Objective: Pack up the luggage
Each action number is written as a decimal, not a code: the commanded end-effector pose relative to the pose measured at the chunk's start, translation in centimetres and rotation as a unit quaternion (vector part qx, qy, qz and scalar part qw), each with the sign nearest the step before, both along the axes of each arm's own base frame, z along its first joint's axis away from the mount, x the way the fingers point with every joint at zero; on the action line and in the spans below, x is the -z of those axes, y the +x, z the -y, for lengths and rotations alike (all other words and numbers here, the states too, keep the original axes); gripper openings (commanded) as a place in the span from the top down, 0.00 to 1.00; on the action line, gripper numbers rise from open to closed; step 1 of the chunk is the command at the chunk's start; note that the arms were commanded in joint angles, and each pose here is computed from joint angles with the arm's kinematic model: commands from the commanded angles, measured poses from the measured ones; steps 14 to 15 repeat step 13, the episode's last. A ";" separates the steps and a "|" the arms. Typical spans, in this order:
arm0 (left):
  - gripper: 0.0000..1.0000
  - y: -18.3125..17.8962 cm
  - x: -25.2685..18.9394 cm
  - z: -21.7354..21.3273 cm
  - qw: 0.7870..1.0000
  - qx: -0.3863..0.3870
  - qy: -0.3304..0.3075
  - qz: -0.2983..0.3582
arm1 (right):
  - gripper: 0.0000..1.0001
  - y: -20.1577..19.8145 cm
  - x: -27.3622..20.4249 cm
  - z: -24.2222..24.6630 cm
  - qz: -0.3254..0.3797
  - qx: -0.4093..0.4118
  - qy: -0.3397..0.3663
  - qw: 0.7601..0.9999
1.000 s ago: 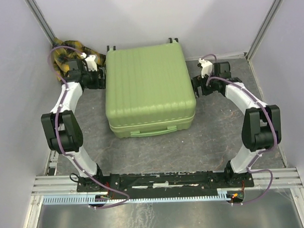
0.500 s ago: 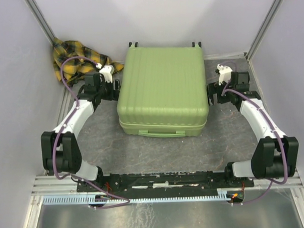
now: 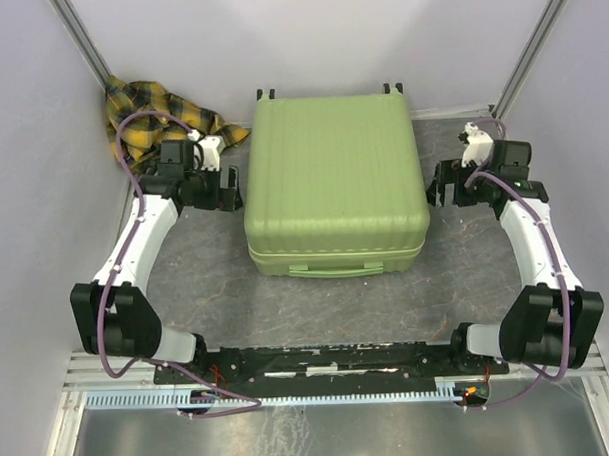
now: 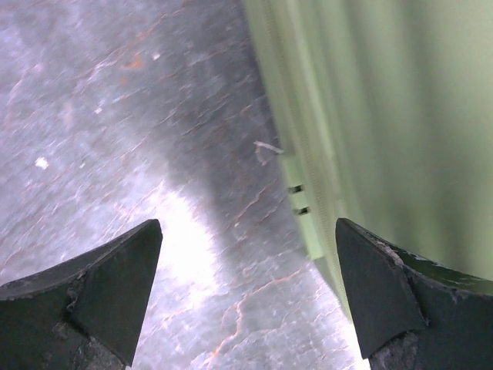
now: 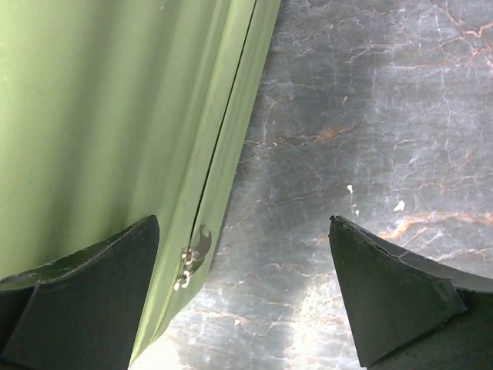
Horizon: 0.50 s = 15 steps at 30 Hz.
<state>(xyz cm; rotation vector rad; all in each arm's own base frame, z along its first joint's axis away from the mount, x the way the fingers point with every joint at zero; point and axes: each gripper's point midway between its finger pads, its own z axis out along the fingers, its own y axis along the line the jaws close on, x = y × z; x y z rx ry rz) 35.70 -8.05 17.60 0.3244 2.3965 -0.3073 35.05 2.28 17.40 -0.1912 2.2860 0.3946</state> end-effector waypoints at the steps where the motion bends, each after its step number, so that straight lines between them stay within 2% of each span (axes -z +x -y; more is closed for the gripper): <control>1: 0.01 -1.6 -1.5 -3.4 0.999 -0.033 0.036 -0.005 | 0.01 -1.5 -3.8 -0.8 0.016 0.005 0.064 0.998; 15: 0.00 -1.5 -0.9 -5.6 0.992 -0.104 0.065 0.013 | 0.01 -3.2 -3.4 0.1 -0.001 0.028 0.055 0.998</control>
